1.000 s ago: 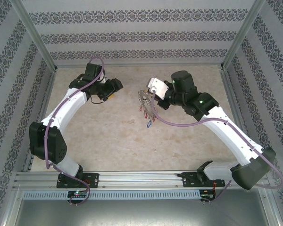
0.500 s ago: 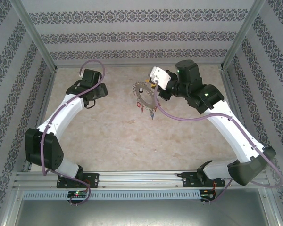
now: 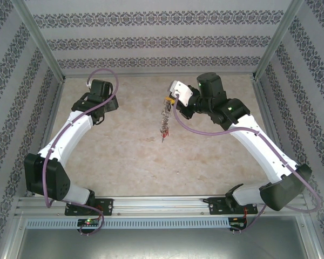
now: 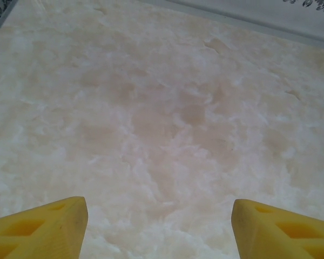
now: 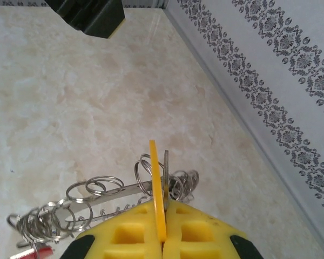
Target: Put the keys on the keyring
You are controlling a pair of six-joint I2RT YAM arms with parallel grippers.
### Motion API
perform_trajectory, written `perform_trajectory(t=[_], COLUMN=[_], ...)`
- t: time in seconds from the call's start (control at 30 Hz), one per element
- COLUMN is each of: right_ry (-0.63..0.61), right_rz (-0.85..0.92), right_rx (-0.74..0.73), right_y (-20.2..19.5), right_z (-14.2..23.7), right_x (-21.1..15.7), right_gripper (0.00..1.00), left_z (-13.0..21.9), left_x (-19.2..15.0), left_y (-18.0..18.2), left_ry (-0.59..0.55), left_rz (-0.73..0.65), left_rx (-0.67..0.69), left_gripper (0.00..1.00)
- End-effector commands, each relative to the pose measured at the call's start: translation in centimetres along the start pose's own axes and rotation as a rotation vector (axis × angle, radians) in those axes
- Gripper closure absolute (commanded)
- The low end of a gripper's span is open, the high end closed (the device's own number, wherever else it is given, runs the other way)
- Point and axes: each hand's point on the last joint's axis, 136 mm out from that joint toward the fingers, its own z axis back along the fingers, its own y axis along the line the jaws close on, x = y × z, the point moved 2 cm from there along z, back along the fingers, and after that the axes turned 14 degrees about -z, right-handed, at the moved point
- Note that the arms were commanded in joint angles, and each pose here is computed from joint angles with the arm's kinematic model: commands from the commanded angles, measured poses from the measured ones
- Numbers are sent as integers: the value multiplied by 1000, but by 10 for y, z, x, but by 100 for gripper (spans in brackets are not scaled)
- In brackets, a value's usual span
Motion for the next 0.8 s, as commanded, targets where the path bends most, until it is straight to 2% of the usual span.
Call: perform_trajectory(t=[0.0, 0.2, 0.4, 0.57, 0.67, 0.77], right_ry=[-92, -130, -163, -206, -154, -60], right_rz=[-38, -86, -195, -281, -259, -240], right_rx=[66, 223, 323, 435, 424, 427], right_y=[7, 43, 59, 68, 65, 63], right_z=[-13, -70, -125, -143, -159, -177], right_x=[17, 34, 55, 73, 49, -3], right_gripper=[100, 100, 100, 100, 100, 100], left_z=[11, 20, 26, 34, 32, 21], left_x=[12, 9, -5, -9, -11, -20], left_y=[15, 32, 77, 99, 98, 92], left_ry=[-50, -78, -90, -80, -80, -58], left_rz=[-15, -3, 150, 160, 159, 170], left_rx=[57, 78, 113, 160, 154, 119], left_gripper=[29, 28, 27, 27, 27, 27])
